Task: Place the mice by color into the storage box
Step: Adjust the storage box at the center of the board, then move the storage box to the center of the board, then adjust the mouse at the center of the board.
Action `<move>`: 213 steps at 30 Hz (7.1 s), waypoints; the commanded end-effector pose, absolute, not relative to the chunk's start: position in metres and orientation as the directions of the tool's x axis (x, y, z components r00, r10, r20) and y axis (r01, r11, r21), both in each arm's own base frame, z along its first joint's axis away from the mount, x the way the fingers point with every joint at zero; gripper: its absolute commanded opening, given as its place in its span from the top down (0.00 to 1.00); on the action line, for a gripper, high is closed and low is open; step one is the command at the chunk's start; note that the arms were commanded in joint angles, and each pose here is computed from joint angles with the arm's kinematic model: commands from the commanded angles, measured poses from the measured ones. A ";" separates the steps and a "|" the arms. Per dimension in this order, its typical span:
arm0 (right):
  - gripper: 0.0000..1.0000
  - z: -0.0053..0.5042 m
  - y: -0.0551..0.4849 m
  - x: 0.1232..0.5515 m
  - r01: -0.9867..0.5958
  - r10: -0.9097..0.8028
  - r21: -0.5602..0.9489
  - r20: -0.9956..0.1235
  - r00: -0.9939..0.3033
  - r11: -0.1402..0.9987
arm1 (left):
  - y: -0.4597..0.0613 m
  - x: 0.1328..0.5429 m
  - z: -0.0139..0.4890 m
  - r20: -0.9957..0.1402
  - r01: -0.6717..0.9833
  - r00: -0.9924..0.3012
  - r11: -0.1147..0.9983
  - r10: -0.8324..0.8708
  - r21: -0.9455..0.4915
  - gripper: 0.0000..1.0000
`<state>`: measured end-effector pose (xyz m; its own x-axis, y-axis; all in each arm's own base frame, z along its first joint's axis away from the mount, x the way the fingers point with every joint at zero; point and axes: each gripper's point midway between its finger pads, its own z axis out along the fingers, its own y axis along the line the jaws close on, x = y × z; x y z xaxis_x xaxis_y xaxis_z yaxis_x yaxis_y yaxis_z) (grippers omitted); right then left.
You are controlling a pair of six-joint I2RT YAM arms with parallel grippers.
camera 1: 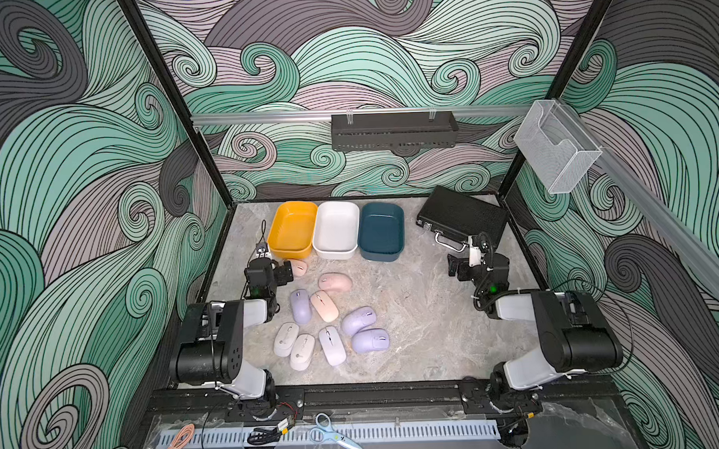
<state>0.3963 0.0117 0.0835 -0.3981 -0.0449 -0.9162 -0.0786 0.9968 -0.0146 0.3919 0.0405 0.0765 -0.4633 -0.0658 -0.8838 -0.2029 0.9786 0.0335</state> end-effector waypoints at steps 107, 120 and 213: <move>0.44 0.073 0.192 0.457 -0.102 -0.031 0.305 -0.229 -0.973 0.947 | -0.148 0.487 0.098 -0.173 -0.153 -0.939 0.809 -0.298 -0.568 0.23; 0.52 0.066 0.170 0.455 -0.140 -0.100 0.171 -0.225 -0.969 0.975 | -0.120 0.474 0.191 -0.367 -0.078 -0.875 0.839 -0.317 -0.539 0.18; 0.32 0.014 0.293 0.238 -0.614 -0.617 -0.058 -0.075 -0.784 0.787 | -0.030 0.415 0.235 -0.522 -0.327 -0.625 0.802 -0.581 -0.500 0.15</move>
<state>0.2285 0.3099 0.0276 -0.7815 -0.6133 -0.1149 -0.6177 0.7864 0.0034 0.4157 -0.0329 0.2353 -0.6275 -0.5693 -0.5312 -0.3158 0.8097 -0.4946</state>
